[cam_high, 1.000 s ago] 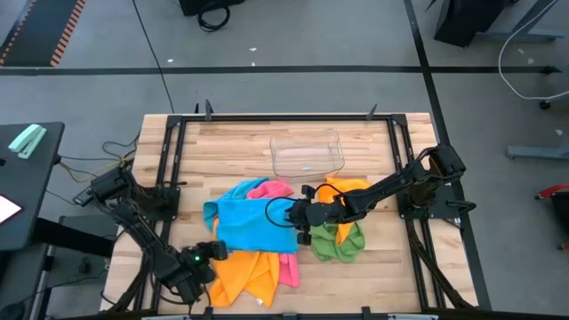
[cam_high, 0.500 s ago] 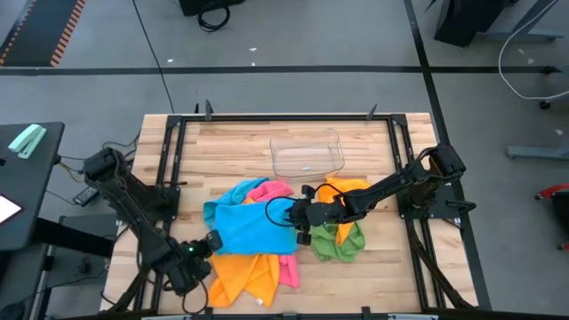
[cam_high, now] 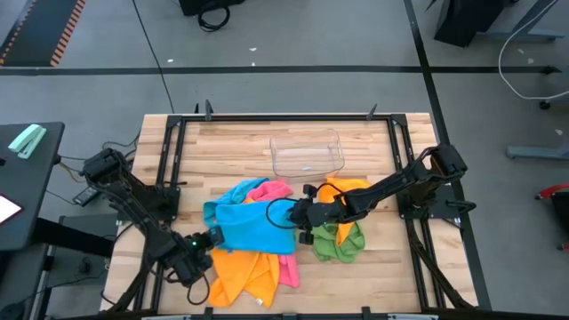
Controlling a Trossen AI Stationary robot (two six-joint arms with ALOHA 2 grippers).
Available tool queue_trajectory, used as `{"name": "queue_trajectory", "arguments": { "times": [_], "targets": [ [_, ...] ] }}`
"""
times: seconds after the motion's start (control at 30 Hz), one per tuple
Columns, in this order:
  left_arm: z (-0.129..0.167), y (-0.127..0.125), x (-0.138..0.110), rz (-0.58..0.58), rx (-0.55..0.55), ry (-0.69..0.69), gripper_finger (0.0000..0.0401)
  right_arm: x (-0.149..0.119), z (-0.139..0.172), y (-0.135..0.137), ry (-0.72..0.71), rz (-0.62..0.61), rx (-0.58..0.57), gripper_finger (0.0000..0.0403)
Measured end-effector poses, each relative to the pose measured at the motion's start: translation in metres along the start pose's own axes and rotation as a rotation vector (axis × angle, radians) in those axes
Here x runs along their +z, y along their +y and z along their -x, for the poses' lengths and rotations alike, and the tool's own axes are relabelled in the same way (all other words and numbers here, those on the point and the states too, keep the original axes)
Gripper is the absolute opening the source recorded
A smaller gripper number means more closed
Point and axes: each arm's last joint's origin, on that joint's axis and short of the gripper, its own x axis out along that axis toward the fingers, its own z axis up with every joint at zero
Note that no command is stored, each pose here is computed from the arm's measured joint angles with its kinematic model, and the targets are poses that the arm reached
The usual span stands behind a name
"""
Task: Fold microfiber towels
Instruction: Fold the bottom blue microfiber cloth
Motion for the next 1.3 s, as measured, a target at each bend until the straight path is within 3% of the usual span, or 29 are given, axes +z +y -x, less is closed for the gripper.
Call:
{"name": "queue_trajectory", "arguments": {
  "times": [0.3, 0.47, 0.67, 0.8, 0.93, 1.3],
  "targets": [
    [0.0, 0.0, 0.0, 0.14, 0.0, -0.001, 0.0186, -0.005, -0.007, -0.03, 0.105, -0.057, -0.062, 0.0154],
    [0.014, 0.009, -0.004, 0.232, 0.0, -0.001, 0.0229, -0.007, -0.011, -0.046, 0.148, -0.093, -0.09, 0.0175],
    [0.035, 0.019, -0.015, 0.388, 0.015, -0.081, 0.0219, -0.019, -0.01, -0.055, 0.274, -0.079, -0.123, 0.018],
    [0.039, 0.024, -0.018, 0.452, 0.019, -0.106, 0.0201, -0.014, 0.0, -0.057, 0.273, -0.04, -0.116, 0.0179],
    [0.039, 0.026, -0.019, 0.464, 0.025, -0.103, 0.0186, -0.017, -0.001, -0.057, 0.298, 0.035, -0.097, 0.018],
    [0.034, 0.034, -0.021, 0.5, 0.033, -0.09, 0.0174, -0.025, -0.01, -0.056, 0.219, 0.056, -0.039, 0.0173]
  ]
}}
